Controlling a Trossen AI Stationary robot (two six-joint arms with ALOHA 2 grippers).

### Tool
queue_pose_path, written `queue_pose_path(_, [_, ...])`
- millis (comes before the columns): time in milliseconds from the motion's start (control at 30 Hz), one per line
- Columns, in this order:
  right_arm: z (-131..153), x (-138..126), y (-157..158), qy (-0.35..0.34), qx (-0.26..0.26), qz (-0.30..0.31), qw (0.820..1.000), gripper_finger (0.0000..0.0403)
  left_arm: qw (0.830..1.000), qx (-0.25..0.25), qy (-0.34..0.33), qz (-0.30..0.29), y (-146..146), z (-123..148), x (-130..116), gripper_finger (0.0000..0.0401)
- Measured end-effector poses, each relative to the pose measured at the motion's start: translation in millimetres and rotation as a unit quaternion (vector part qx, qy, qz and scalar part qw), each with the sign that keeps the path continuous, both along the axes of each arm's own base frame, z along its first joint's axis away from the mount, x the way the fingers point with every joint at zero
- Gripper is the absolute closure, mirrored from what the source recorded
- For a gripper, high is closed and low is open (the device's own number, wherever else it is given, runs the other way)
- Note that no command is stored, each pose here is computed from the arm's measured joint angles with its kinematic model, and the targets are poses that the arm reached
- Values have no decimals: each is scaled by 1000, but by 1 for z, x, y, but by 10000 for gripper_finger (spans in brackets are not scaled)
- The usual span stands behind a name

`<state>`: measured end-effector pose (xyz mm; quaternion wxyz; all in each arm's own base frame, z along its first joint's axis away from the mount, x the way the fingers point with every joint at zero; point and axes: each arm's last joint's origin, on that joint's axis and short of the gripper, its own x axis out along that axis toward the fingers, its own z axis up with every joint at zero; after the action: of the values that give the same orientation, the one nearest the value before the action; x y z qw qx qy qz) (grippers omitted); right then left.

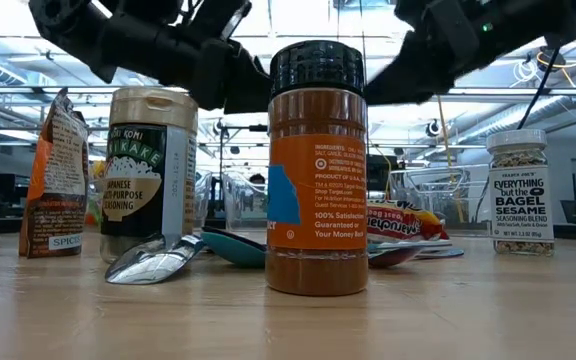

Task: Pick & Place Food Item
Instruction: Put the red noodle pack into the left transparent bin

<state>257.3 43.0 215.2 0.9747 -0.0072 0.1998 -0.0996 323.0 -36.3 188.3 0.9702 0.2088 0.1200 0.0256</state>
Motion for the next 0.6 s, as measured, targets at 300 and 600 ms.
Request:
queue_pose_path(300, [-48, 9, 0, 169, 12, 42, 985, 165, 999, -35, -4, 23, 7, 0, 1, 52])
queue_pose_path(600, [-59, 16, -11, 236, 9, 41, 971, 219, 999, -37, -5, 23, 7, 0, 1, 52])
